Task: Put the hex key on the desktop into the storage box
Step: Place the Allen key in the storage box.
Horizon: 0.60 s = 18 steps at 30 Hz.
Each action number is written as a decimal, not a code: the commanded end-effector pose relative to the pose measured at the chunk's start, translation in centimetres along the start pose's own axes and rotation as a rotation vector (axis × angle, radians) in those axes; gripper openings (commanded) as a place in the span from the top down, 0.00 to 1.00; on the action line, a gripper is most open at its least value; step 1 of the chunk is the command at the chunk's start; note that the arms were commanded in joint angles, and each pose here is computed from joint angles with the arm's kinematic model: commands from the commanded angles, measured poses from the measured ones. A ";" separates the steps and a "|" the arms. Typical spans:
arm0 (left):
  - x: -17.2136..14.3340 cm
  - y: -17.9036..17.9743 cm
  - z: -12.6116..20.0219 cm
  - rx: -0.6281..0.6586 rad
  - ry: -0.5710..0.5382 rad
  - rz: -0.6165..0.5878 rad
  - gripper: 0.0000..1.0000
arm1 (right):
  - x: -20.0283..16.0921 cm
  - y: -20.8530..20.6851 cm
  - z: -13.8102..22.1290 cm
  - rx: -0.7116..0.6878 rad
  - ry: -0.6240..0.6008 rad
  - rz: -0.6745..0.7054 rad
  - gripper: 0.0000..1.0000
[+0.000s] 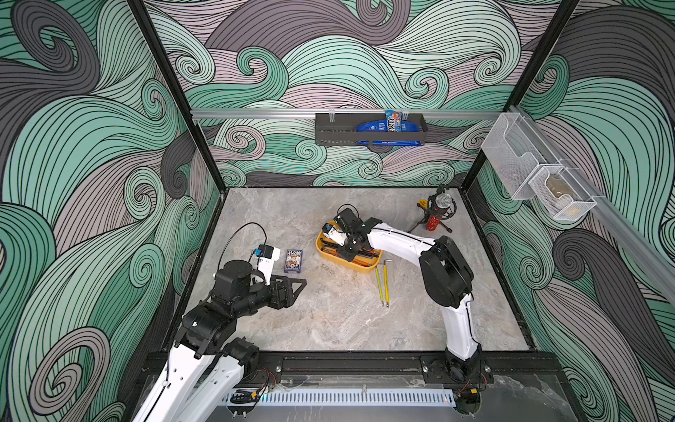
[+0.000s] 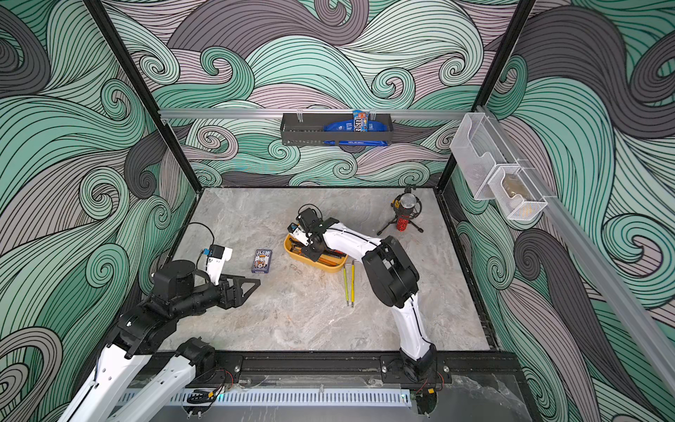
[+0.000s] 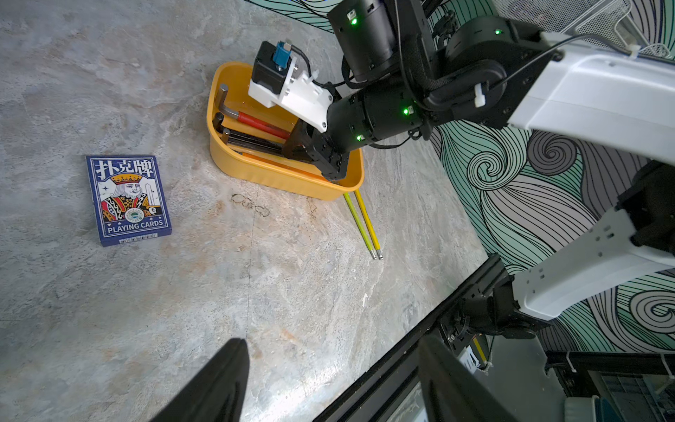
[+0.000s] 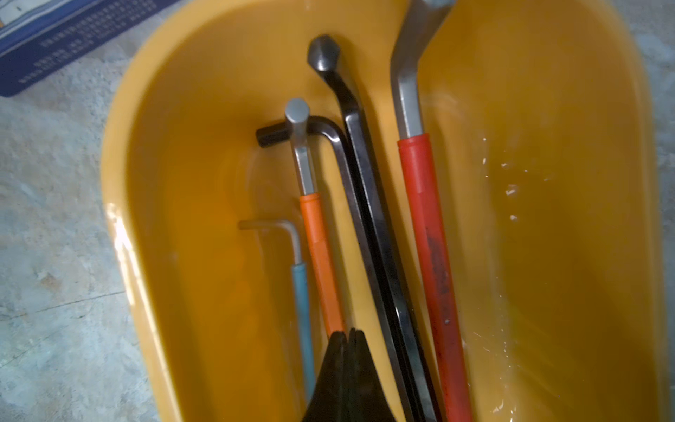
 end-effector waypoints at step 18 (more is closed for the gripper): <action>0.6 -0.6 0.4 -0.015 -0.010 -0.023 0.24 | 3.2 -3.5 4.7 -0.147 -0.142 -0.221 0.91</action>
Point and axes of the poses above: each gripper's point midway between its finger pads, its own z axis back along the fingers, its own y axis along the line the jaws close on, x = y × z, the point moved 3 cm from there along z, back along the fingers, and after that the axes turned 2 degrees about z, right-handed, at the moved point
